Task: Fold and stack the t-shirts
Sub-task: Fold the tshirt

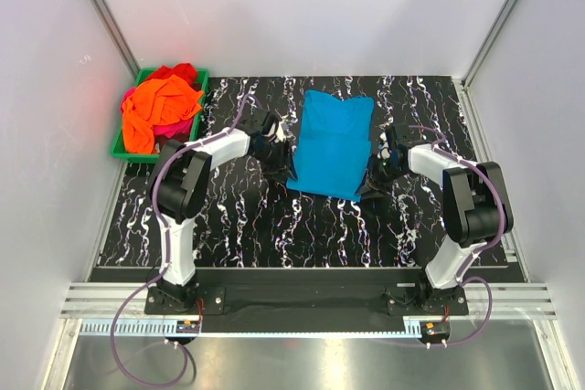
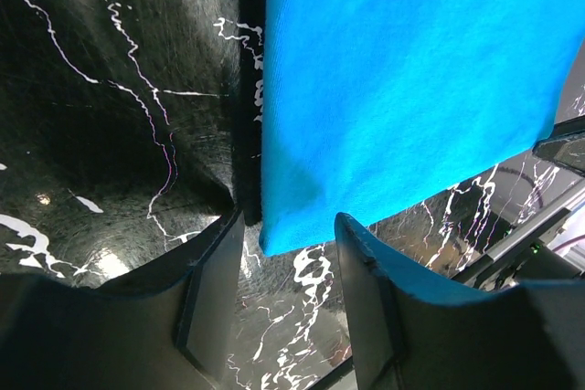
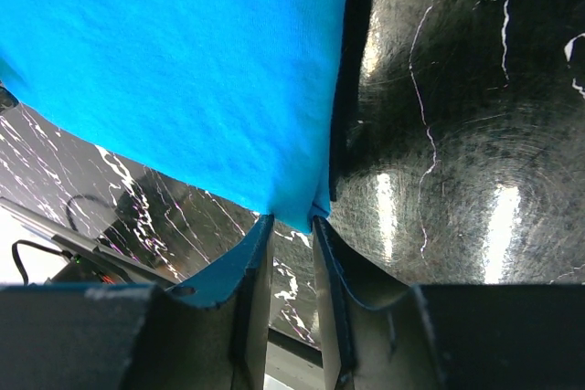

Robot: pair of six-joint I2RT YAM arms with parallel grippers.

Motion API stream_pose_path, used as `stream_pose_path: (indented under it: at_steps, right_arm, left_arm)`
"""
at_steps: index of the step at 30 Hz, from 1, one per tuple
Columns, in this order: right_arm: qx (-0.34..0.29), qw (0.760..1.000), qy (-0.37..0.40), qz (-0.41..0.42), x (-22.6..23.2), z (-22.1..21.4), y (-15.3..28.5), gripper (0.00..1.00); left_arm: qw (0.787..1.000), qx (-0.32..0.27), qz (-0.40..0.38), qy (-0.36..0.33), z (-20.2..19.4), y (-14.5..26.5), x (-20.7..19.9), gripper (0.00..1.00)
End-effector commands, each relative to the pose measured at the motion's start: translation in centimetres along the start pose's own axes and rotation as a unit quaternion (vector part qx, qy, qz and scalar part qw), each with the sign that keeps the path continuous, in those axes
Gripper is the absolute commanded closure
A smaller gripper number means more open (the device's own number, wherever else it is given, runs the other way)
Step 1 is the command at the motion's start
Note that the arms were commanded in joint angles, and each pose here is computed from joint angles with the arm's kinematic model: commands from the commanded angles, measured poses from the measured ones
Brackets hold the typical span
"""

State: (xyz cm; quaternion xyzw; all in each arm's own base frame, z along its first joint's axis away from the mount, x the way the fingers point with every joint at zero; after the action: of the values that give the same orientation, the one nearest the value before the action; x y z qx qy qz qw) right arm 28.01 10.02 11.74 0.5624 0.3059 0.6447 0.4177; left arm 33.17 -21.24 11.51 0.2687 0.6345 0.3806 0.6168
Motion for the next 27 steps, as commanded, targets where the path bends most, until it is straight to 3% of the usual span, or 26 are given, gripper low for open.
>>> stream_pose_path:
  at_steps: [1, 5, 7, 9, 12, 20, 27]
  right_arm:
    - [-0.014, 1.0, 0.012, 0.011, 0.1, 0.3, 0.2, 0.7]
    - [-0.013, 1.0, 0.007, 0.015, 0.0, 0.2, 0.0, 0.73]
    - [-0.015, 1.0, 0.004, 0.016, 0.1, 0.3, 0.0, 0.75]
    - [-0.023, 1.0, 0.004, 0.016, 0.3, 0.5, 0.2, 0.89]
    - [-0.038, 0.999, 0.004, 0.003, 0.6, 0.8, 1.1, 1.0]
    - [-0.057, 0.998, -0.01, 0.003, 0.8, -0.5, 2.2, 1.0]
    - [-0.04, 0.999, -0.027, -0.005, 0.0, -1.7, 1.2, 1.0]
  left_arm:
    - [1.0, -0.009, -0.024, -0.011, 0.3, 0.0, -0.4, 0.52]
    - [0.999, -0.009, -0.033, -0.011, 0.3, 0.2, -0.7, 0.71]
    - [0.999, -0.009, -0.036, -0.013, 0.3, 0.4, -0.9, 0.88]
    - [0.999, -0.012, -0.04, -0.016, 0.4, 0.9, -1.3, 1.0]
    - [0.999, -0.015, -0.042, -0.018, 0.3, 1.9, -1.9, 1.0]
    - [0.997, -0.057, -0.046, -0.02, -1.4, 4.1, -1.9, 1.0]
    - [0.997, -0.042, -0.066, 0.013, -3.9, 3.0, 0.2, 1.0]
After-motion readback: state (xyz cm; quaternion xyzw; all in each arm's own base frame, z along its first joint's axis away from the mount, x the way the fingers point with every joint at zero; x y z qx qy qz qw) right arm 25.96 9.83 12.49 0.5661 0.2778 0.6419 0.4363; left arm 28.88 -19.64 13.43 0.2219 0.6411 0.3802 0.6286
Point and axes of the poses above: each gripper's point midway between its finger pads, its own y axis back along the fingers, its own x axis along the line the jaws close on, z = x × y, the point moved 10 cm from there along y, back along the fingers, and after that the axes turned 12 degrees about y, right-handed, at the moved point
